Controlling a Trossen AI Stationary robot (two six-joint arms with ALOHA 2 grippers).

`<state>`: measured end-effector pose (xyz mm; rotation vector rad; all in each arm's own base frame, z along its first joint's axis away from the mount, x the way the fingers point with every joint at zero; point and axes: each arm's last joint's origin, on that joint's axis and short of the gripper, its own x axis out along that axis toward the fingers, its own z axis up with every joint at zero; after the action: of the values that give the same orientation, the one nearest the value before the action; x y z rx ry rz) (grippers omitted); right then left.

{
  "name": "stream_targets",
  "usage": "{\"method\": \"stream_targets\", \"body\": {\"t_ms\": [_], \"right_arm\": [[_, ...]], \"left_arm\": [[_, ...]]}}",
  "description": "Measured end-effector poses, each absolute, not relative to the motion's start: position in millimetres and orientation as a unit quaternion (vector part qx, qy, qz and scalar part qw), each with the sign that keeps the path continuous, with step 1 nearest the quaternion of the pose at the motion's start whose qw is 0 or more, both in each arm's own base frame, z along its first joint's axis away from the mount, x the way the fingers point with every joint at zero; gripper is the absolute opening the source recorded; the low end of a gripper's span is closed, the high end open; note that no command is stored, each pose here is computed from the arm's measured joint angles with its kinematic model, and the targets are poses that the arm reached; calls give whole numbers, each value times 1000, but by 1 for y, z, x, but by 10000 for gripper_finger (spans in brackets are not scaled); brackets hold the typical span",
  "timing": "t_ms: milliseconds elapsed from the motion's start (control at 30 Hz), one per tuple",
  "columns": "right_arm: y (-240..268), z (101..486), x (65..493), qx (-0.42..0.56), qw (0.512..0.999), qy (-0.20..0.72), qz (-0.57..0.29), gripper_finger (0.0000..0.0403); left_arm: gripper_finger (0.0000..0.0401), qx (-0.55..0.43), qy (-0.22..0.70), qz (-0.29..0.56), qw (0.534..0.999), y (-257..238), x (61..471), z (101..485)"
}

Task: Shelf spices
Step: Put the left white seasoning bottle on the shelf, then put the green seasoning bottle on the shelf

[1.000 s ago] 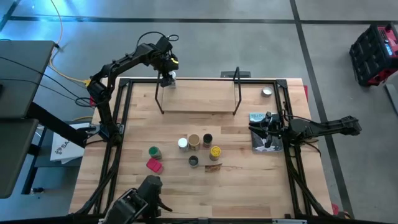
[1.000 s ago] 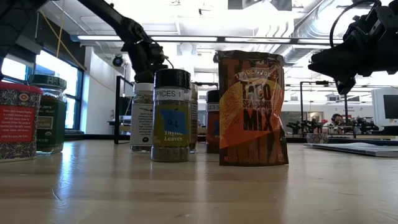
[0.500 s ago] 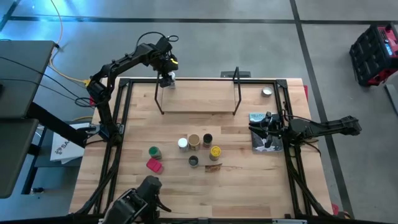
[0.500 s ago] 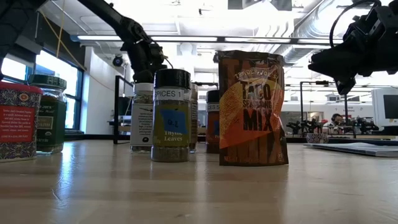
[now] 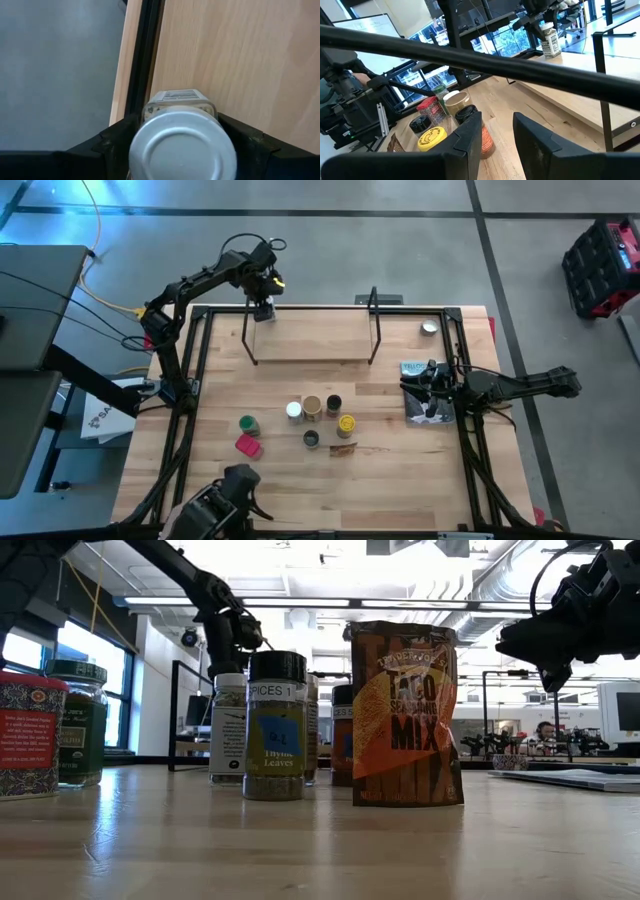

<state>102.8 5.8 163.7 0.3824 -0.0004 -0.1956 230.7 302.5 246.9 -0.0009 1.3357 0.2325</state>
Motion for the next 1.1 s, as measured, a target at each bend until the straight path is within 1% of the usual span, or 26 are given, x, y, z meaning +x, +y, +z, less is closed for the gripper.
{"method": "stream_targets", "body": {"t_ms": [367,533,767,933,1033,1100], "right_arm": [[6,164,103,190,977,0,-97,105],[6,164,103,190,977,0,-97,105],[6,164,103,190,977,0,-97,105],[6,164,103,190,977,0,-97,105],[6,164,103,190,977,0,-97,105],[6,164,103,190,977,0,-97,105]], "left_arm": [[255,24,614,102,782,294,233,259],[255,49,602,121,788,289,231,274],[255,97,553,155,813,278,231,306],[255,89,517,183,831,251,229,337],[255,63,488,198,848,225,231,356],[255,43,473,193,859,203,233,366]]}}
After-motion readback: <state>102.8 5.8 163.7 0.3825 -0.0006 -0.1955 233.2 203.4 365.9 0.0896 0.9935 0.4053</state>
